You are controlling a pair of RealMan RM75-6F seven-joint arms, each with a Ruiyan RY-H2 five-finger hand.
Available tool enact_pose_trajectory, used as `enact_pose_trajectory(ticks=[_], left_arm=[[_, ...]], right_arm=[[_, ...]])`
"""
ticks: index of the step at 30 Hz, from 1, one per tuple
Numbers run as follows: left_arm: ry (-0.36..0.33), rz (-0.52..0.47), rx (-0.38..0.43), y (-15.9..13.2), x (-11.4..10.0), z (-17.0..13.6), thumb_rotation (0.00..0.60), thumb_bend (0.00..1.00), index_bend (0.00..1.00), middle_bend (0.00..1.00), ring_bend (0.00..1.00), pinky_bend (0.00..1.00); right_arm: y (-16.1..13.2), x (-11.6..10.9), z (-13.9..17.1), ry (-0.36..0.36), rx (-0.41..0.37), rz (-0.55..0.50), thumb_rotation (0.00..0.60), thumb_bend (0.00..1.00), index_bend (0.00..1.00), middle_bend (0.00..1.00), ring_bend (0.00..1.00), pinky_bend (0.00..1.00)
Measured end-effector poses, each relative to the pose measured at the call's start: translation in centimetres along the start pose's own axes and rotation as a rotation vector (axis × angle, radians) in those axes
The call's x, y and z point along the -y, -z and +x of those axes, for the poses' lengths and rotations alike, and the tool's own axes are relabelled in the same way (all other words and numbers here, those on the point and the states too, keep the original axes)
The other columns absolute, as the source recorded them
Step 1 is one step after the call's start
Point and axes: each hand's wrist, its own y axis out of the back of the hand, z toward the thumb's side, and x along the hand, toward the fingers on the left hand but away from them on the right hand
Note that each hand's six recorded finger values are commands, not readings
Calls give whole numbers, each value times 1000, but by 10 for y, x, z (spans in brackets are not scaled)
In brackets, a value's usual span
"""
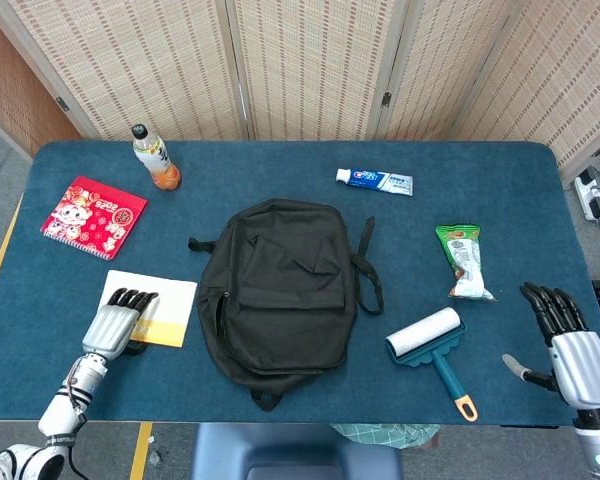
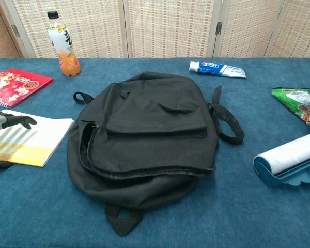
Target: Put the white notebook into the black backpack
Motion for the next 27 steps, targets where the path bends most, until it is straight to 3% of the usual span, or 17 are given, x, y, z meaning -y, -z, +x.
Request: enact_pose_trajectory(ticks=[6,17,27], left_arm=[[7,-6,-8,0,3,4,600,220,162,208,150,132],[-87,-94,2,3,1,7,600,291,353,348,261,157],[-151,-114,31,0,-2,-3,600,311,367,353,263,159]], right_arm=[[1,1,1,-1,2,-1,600,200,31,121,98,68],[2,1,4,2,10,3,600,200,31,121,99,68],[0,2,5,0,9,3,600,198,32,121,100,68]])
